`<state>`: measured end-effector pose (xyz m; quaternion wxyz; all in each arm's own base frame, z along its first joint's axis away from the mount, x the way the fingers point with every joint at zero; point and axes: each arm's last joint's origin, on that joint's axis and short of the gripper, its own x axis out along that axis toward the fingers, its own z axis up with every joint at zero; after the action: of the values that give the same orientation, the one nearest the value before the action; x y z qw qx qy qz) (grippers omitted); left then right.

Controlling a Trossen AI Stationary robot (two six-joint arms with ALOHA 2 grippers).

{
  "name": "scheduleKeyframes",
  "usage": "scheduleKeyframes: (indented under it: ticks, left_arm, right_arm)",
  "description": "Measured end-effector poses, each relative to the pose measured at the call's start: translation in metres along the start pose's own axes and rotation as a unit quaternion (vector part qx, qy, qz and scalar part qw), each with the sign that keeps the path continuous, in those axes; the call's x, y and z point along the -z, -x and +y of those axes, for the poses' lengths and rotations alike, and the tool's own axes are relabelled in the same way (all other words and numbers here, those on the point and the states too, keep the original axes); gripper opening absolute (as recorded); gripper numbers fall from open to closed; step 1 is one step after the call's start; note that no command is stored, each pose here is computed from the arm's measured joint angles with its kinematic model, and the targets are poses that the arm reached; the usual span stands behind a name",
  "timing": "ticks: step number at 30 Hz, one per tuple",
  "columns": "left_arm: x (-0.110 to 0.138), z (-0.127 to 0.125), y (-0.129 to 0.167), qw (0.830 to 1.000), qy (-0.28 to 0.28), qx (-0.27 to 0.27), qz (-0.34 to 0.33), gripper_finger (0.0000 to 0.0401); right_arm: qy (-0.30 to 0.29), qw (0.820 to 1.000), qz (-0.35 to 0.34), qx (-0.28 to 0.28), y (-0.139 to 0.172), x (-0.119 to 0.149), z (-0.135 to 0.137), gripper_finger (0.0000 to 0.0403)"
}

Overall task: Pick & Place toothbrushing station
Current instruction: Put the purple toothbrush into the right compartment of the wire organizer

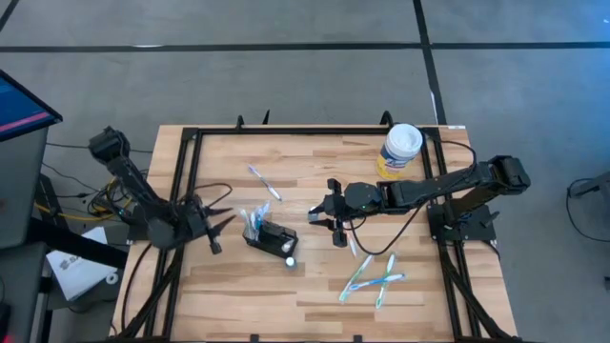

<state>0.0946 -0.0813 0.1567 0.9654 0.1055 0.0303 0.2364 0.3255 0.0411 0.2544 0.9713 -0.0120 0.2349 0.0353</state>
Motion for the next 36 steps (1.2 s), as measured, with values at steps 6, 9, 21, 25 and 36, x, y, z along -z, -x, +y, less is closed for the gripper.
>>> scheduleKeyframes:
  ticks: [6,9,21,25,36]
  left_arm:
    - [-0.01,0.012,0.0,0.999,0.013,-0.035,0.0,0.0092]
    - [-0.013,0.018,-0.003,0.998,0.012,-0.055,0.002,0.0092]
    - [-0.013,0.041,-0.032,0.995,0.003,-0.101,-0.005,0.0065]
    - [-0.004,0.048,-0.046,0.995,-0.003,-0.099,0.008,0.0048]
    - [0.018,0.09,-0.077,0.992,-0.009,-0.107,0.065,0.0042]
  right_arm:
    - [0.0,1.0,-0.001,0.0,0.0,0.0,0.0,0.0122]
    - [0.0,1.0,-0.006,0.0,0.0,-0.001,0.0,0.0122]
    - [-0.002,1.0,-0.011,0.007,0.0,-0.002,-0.005,0.0122]
    - [-0.004,1.0,-0.011,0.01,0.0,-0.002,-0.008,0.0122]
    - [-0.004,1.0,-0.009,0.01,0.0,-0.002,-0.007,0.0122]
